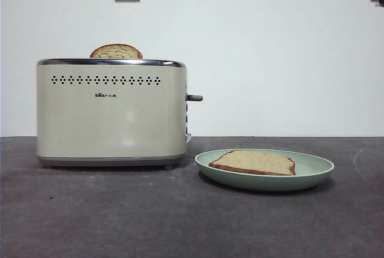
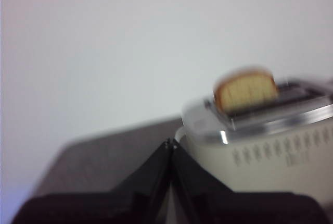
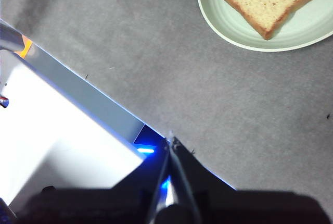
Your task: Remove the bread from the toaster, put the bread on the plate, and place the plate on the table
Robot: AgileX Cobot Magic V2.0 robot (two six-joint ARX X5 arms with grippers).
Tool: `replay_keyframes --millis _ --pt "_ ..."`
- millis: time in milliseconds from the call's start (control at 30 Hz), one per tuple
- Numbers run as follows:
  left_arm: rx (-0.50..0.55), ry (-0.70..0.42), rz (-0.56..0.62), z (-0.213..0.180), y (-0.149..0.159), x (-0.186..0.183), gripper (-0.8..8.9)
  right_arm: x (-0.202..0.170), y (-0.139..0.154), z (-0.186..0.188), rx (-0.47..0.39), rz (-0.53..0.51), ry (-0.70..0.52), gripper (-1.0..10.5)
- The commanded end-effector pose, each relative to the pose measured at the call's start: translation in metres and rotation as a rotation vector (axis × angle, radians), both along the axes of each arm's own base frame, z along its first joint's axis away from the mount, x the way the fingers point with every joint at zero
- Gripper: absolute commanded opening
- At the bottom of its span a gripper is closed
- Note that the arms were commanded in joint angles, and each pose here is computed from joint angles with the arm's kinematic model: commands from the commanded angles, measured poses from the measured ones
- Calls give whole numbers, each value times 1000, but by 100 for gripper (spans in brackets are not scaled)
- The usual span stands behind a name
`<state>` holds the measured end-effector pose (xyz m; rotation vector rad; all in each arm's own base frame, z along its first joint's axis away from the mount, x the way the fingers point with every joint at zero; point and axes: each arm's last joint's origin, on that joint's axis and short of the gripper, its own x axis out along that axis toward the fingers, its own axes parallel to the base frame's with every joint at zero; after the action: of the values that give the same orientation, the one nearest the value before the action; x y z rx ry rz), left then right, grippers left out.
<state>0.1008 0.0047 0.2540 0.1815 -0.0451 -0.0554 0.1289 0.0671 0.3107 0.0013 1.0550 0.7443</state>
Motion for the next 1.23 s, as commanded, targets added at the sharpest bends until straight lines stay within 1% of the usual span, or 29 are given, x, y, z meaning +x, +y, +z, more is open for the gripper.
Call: replay_keyframes --millis 33,200,333,400,433,633,733,1233 --pt "-55 46 1 -31 0 1 -3 0 0 0 -3 6 -7 2" --pt "-88 106 45 -72 2 1 -3 0 0 0 -3 6 -8 1" --pt "-96 126 53 -91 2 0 -3 0 0 0 -3 6 -8 2" --pt "-118 137 54 -98 2 0 -3 0 0 0 -3 6 -7 1" --pt "-124 161 56 -100 2 -2 -3 0 0 0 -3 6 -7 2" --pt "-146 224 54 -107 1 -5 -3 0 0 0 -3 6 -8 2" --pt "-187 218 52 -106 1 -5 -3 0 0 0 -3 6 -8 2" --pt "-186 218 58 -106 1 -5 -3 0 0 0 -3 6 -8 2"
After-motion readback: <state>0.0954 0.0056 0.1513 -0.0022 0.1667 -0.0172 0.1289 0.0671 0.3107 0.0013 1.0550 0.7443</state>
